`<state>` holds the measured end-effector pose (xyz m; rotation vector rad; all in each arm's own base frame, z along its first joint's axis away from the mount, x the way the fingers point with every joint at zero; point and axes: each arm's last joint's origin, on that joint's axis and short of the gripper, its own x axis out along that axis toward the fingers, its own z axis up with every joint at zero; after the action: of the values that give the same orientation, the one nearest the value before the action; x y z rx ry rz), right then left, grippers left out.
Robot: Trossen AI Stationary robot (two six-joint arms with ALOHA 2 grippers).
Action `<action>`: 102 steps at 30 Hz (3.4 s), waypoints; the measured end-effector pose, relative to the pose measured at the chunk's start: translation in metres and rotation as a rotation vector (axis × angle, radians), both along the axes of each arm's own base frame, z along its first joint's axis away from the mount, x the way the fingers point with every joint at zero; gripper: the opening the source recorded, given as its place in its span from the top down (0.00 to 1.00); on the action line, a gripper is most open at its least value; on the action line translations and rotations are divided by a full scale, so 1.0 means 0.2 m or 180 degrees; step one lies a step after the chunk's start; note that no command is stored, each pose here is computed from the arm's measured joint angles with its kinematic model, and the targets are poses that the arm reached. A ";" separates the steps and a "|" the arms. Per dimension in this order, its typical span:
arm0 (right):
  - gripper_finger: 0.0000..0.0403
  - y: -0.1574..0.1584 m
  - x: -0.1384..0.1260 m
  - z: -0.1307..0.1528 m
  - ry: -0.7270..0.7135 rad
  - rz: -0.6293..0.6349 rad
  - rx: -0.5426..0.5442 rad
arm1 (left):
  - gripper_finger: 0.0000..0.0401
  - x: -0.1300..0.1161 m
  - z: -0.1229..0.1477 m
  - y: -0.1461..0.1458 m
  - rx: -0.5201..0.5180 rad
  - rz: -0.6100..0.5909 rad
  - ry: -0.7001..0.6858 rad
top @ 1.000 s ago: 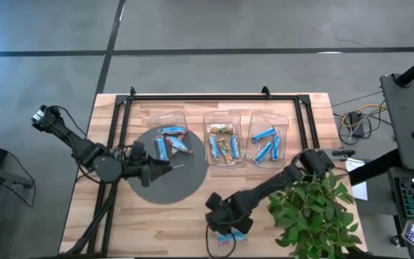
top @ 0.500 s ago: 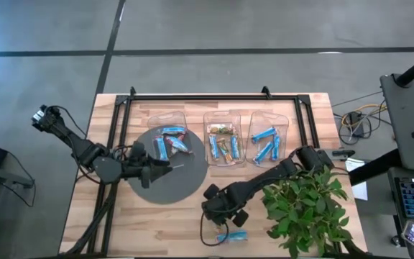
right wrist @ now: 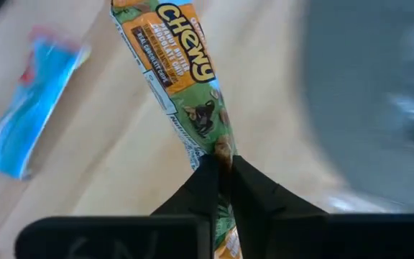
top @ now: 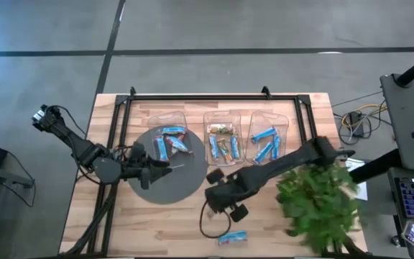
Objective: Pick and place Granola Bars by type
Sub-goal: Put the yellow granola bar into the middle transparent bin, then put the red granola bar into the left transparent bin
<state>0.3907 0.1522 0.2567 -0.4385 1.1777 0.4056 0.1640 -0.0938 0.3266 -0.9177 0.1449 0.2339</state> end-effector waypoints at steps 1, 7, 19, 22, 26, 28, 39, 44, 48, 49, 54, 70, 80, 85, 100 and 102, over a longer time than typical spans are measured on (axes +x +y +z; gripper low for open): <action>0.95 -0.02 -0.01 0.08 -0.0165 -0.0084 -0.0061 | 0.50 0.00 0.00 0.00 0.0000 0.0000 0.0000; 0.95 -0.29 -0.08 0.45 -0.1041 -0.1101 -0.0487 | 0.50 0.00 0.00 0.00 -0.0004 0.0044 -0.0003; 0.84 -1.17 -0.06 0.19 -0.0485 -0.4221 0.0628 | 0.50 0.15 -0.11 -0.11 -0.0390 0.0191 0.0087; 0.73 -1.21 -0.10 0.16 -0.0314 -0.4374 0.0730 | 0.50 0.19 -0.15 -0.16 -0.0465 0.0106 0.0117; 0.58 -1.16 -0.13 0.18 -0.0196 -0.4235 0.0664 | 0.50 0.25 -0.21 -0.23 -0.0502 0.0002 0.0132; 0.52 -1.10 -0.16 0.23 -0.0159 -0.3985 0.0671 | 0.50 0.29 -0.24 -0.26 -0.0500 -0.0011 0.0137; 0.42 -0.59 -0.38 0.51 -0.0425 -0.2369 0.0494 | 0.50 0.60 -0.45 -0.43 -0.0688 -0.0696 0.0379; 0.42 -0.50 -0.49 0.56 -0.0544 -0.2468 0.0243 | 0.51 0.82 -0.46 -0.51 -0.0268 -0.0991 0.1200; 0.41 -0.47 -0.54 0.57 -0.0468 -0.2534 0.0153 | 0.51 0.96 -0.44 -0.59 0.0263 -0.1183 0.1648; 0.41 -0.46 -0.55 0.57 -0.0434 -0.2532 0.0140 | 0.51 0.99 -0.43 -0.62 0.0365 -0.1239 0.1628; 0.41 -0.40 -0.59 0.57 -0.0334 -0.2407 0.0091 | 0.51 1.10 -0.36 -0.68 0.0775 -0.1369 0.1452; 0.37 -0.36 -0.60 0.57 -0.0471 -0.2228 -0.0154 | 0.51 1.37 -0.71 -0.87 0.1043 -0.1658 0.1791; 0.38 -0.36 -0.60 0.56 -0.0446 -0.2110 -0.0213 | 0.51 1.35 -0.75 -0.87 0.1214 -0.1626 0.2196; 0.38 -0.36 -0.60 0.56 -0.0434 -0.2088 -0.0231 | 0.51 1.36 -0.75 -0.88 0.1132 -0.1639 0.2106; 0.38 -0.36 -0.60 0.55 -0.0423 -0.2034 -0.0266 | 0.51 1.35 -0.86 -0.90 0.0894 -0.1838 0.2243; 0.38 -0.36 -0.60 0.55 -0.0422 -0.2017 -0.0273 | 0.51 1.35 -0.86 -0.90 0.0907 -0.1808 0.2241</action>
<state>0.2715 0.0799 0.3671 -0.1443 1.1397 -0.2198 0.4347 -0.2739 0.1539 -0.4494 0.9834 0.0350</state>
